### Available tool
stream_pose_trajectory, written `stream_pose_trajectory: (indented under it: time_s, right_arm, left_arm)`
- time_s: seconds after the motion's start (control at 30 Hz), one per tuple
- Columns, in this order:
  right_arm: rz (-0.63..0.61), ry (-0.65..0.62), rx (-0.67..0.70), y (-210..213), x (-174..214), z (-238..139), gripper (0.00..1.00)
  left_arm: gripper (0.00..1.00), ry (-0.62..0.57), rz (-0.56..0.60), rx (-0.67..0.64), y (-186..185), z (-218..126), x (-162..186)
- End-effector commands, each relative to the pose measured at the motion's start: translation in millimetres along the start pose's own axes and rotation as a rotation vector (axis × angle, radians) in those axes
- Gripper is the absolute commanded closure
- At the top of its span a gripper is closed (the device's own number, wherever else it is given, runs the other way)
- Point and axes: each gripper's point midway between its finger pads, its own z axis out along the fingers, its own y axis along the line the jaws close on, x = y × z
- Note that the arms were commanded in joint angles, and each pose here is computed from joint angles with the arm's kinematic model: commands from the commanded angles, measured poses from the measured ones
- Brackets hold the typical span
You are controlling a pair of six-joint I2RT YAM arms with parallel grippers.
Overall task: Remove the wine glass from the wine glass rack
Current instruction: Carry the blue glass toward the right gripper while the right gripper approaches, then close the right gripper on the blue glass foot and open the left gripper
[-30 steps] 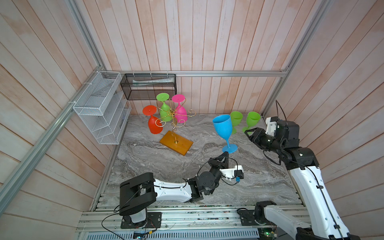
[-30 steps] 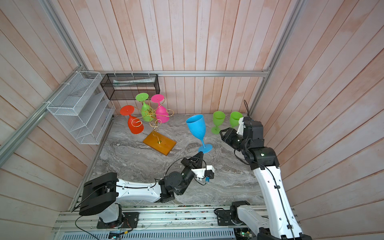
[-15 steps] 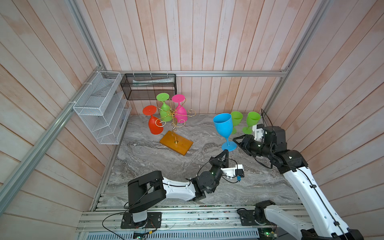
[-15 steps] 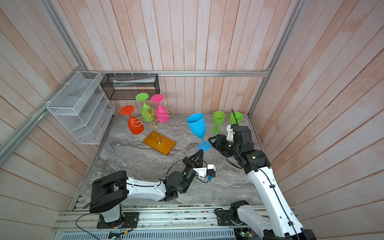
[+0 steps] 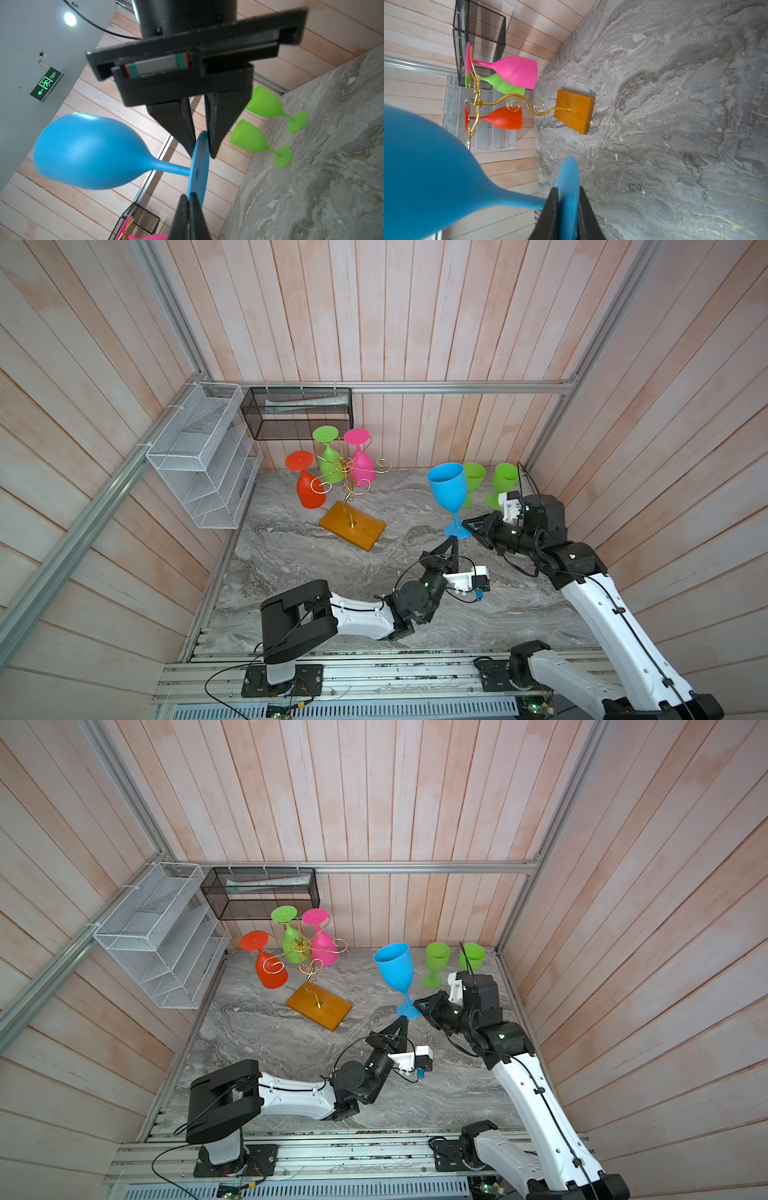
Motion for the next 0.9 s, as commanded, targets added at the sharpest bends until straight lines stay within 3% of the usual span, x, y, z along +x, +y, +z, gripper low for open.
stream_pose_trajectory:
  time_s: [0.0,0.07,0.17,0.23,0.3,0.37,0.4,0.47,0.67,0.87]
  right_arm:
    - [0.013,-0.006,0.003,-2.5,0.9,0.4,0.95]
    - [0.014,-0.023,0.003,-1.5,-1.9,-1.7,1.00]
    - [0.019,-0.050,0.002,-3.2,-5.2,-3.4,1.00]
    - [0.023,-0.062,-0.008,-4.9,-6.4,-3.2,1.00]
    - [0.026,-0.079,-0.008,-9.6,-9.3,-2.7,1.00]
    - [0.029,-0.107,-0.024,-10.7,-15.6,-4.8,1.00]
    - [0.024,-0.127,-0.039,-9.9,-19.4,-6.9,1.00]
    - [0.008,-0.181,-0.068,-6.9,-28.6,-12.3,1.00]
    - [-0.026,-0.313,-0.140,-12.8,-54.9,-27.3,1.00]
    - [-0.089,-0.423,-0.180,-16.5,-67.4,-39.5,1.00]
  left_arm:
    - [1.00,0.004,-0.057,-0.088,25.1,6.9,-2.1]
    - [1.00,0.007,-0.066,-0.096,27.7,6.7,-2.1]
    - [1.00,0.018,-0.083,-0.101,32.9,6.8,-1.3]
    - [0.92,0.030,-0.099,-0.096,37.9,6.6,-0.5]
    - [0.74,0.036,-0.123,-0.081,43.2,4.0,-1.9]
    - [0.52,0.041,-0.161,-0.051,48.3,-0.7,-3.2]
    - [0.36,0.038,-0.179,-0.018,48.4,-4.1,-4.0]
    - [0.18,0.026,-0.236,0.052,49.2,-11.1,-6.3]
    - [0.13,-0.023,-0.435,0.246,73.6,-30.0,-24.9]
    - [0.15,-0.100,-0.652,0.574,96.6,-40.4,-65.0]
